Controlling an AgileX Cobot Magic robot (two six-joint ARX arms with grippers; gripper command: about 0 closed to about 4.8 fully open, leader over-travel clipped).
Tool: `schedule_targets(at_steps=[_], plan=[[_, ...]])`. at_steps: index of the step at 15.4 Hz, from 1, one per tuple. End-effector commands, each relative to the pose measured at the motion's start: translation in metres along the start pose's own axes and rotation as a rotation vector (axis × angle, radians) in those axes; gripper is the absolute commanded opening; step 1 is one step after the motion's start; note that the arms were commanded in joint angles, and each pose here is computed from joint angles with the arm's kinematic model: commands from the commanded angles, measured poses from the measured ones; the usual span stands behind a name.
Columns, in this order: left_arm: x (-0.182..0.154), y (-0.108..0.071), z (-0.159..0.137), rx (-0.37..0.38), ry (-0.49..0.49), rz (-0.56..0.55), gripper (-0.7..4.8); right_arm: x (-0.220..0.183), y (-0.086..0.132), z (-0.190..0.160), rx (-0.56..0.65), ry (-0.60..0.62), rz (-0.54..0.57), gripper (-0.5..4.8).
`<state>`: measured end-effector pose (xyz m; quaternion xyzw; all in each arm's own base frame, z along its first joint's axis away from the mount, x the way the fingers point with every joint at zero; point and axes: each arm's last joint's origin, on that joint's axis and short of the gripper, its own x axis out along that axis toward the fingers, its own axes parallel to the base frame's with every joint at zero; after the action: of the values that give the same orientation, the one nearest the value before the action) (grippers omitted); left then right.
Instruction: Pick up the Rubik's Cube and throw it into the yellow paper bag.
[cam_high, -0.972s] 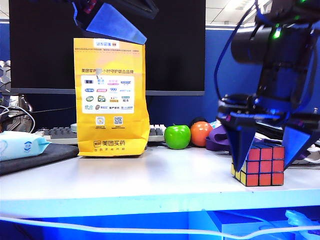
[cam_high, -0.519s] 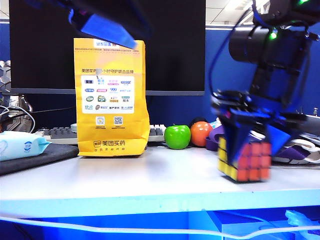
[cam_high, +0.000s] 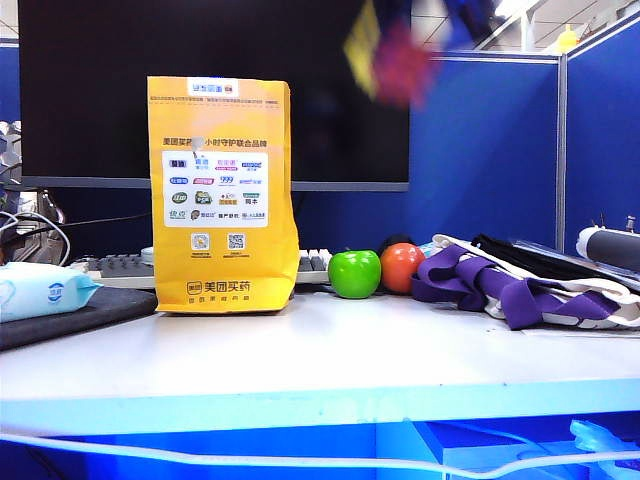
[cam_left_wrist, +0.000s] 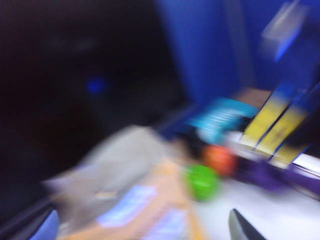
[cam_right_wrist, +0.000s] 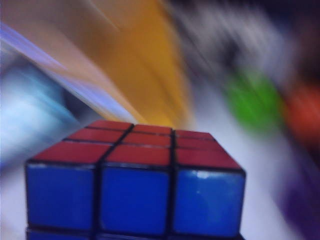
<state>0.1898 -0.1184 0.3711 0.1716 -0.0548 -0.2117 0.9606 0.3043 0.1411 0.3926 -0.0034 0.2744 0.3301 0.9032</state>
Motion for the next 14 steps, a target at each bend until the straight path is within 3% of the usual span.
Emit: schedule_targets(at_steps=[1, 2, 4, 6, 10, 14], plan=[[-0.007, 0.021, -0.003, -0.003, -0.025, -0.067, 4.79, -0.018, 0.022, 0.033, -0.086, -0.179, 0.210, -0.06], [-0.008, 0.034, -0.009, -0.016, -0.034, -0.116, 4.56, -0.019, 0.029, 0.045, -0.120, -0.244, 0.231, -0.06], [-0.010, 0.049, -0.015, -0.071, -0.048, -0.183, 4.40, -0.002, 0.030, 0.054, -0.120, -0.237, 0.339, -0.06], [-0.010, 0.062, -0.022, -0.083, -0.027, -0.150, 3.98, 0.022, 0.026, 0.061, -0.112, -0.220, 0.367, -0.06], [0.005, 0.063, -0.038, -0.097, 0.019, -0.225, 3.93, 0.078, 0.019, 0.077, -0.123, -0.218, 0.406, -0.06], [0.015, 0.061, -0.049, -0.117, 0.055, -0.266, 3.93, 0.098, 0.015, 0.087, -0.142, -0.261, 0.405, -0.06]])
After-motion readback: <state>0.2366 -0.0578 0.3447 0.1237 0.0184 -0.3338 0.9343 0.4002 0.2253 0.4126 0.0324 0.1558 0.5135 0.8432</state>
